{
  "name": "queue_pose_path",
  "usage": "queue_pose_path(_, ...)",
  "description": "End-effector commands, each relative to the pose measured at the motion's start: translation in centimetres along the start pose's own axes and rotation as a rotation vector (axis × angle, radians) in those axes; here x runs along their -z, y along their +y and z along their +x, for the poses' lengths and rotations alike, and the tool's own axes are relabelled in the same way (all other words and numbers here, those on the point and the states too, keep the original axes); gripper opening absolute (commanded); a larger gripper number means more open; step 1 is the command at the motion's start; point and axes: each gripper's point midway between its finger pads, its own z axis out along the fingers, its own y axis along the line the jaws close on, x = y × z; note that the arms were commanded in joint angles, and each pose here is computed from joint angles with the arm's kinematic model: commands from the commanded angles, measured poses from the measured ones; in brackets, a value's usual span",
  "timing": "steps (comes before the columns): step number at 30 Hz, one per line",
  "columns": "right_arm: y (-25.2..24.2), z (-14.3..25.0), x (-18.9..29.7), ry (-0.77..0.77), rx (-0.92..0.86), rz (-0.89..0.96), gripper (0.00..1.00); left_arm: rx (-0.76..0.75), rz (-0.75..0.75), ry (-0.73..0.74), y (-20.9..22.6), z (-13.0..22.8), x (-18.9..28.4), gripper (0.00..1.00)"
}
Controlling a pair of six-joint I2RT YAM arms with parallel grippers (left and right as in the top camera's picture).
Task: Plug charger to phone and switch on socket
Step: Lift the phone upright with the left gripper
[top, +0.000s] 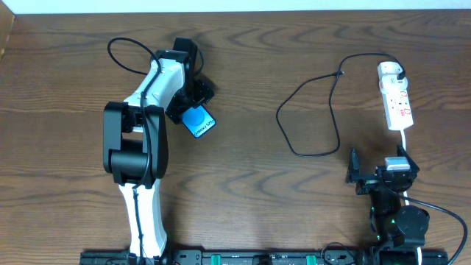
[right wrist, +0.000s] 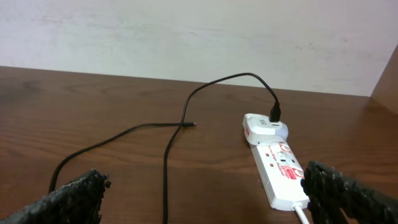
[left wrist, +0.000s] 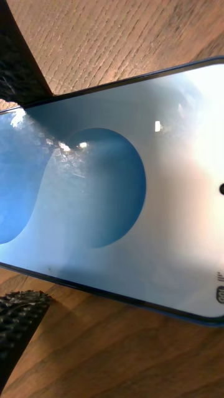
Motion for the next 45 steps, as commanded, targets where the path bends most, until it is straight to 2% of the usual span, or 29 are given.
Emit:
queue_pose_path(1, 0.10, 0.09, 0.00, -0.001, -0.011, -0.003, 0.99, 0.019, -0.124, 0.054, 2.77, 1.24, -4.42, 0.92)
queue_pose_path(12, 0.10, 0.09, 0.00, -0.001, -0.011, -0.003, 0.99, 0.019, -0.124, 0.054, 2.77, 1.24, -4.42, 0.86)
queue_pose_path(23, 0.10, 0.09, 0.00, -0.001, -0.011, -0.003, 0.99, 0.019, -0.124, 0.055, 2.77, 1.25, -4.42, 0.85)
queue_pose_path(28, 0.10, 0.09, 0.00, -0.001, -0.011, -0.003, 0.99, 0.019, -0.126, 0.057, 2.83, 1.30, -4.41, 0.79)
queue_pose_path(45, 0.10, 0.09, 0.00, -0.001, -0.011, -0.003, 0.99, 0.023, -0.125, 0.056, 2.93, 1.15, -4.28, 0.77)
